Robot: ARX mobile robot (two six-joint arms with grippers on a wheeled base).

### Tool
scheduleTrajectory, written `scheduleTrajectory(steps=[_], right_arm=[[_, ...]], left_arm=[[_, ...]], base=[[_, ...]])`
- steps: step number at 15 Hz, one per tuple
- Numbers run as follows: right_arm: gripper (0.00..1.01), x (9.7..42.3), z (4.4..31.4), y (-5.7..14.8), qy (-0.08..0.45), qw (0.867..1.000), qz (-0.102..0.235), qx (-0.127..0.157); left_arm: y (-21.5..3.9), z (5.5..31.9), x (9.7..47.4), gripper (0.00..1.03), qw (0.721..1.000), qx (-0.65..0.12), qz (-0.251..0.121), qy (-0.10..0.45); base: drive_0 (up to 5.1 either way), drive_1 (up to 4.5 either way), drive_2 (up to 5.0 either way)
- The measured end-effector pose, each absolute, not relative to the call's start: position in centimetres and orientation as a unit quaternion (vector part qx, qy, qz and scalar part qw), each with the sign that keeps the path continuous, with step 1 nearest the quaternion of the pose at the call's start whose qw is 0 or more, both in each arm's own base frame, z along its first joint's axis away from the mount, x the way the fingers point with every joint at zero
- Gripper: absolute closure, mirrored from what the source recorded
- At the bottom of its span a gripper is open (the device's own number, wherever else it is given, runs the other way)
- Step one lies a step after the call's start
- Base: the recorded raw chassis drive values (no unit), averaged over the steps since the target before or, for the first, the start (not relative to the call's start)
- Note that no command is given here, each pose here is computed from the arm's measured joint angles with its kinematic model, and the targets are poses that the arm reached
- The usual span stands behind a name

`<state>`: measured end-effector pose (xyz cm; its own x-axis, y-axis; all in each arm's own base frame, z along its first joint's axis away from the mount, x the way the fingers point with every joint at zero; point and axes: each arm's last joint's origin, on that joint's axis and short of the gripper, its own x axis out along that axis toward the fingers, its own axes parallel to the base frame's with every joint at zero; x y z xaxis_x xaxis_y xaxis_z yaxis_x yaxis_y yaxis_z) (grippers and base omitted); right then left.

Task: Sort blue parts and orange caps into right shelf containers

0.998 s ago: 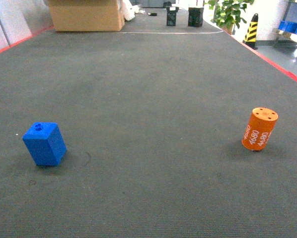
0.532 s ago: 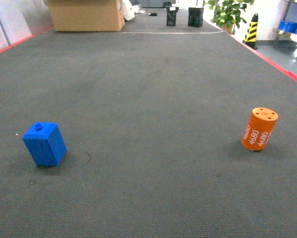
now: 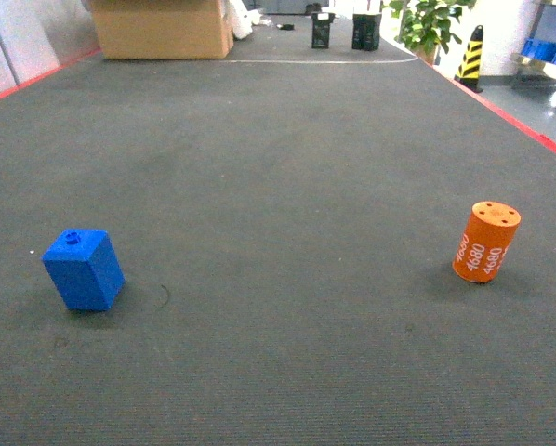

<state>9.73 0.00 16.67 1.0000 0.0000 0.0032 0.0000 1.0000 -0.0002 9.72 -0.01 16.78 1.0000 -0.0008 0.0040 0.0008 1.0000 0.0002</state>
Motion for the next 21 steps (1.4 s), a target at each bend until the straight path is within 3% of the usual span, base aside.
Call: scheduleTrajectory(steps=[21], right_arm=[[0.03,9.73,16.67,0.00,-0.002,1.000,0.000,0.000]], left_arm=[[-0.01,16.79,9.72,0.05,1.000,0.000,0.000,-0.002]], base=[[0.0,0.00,0.0]])
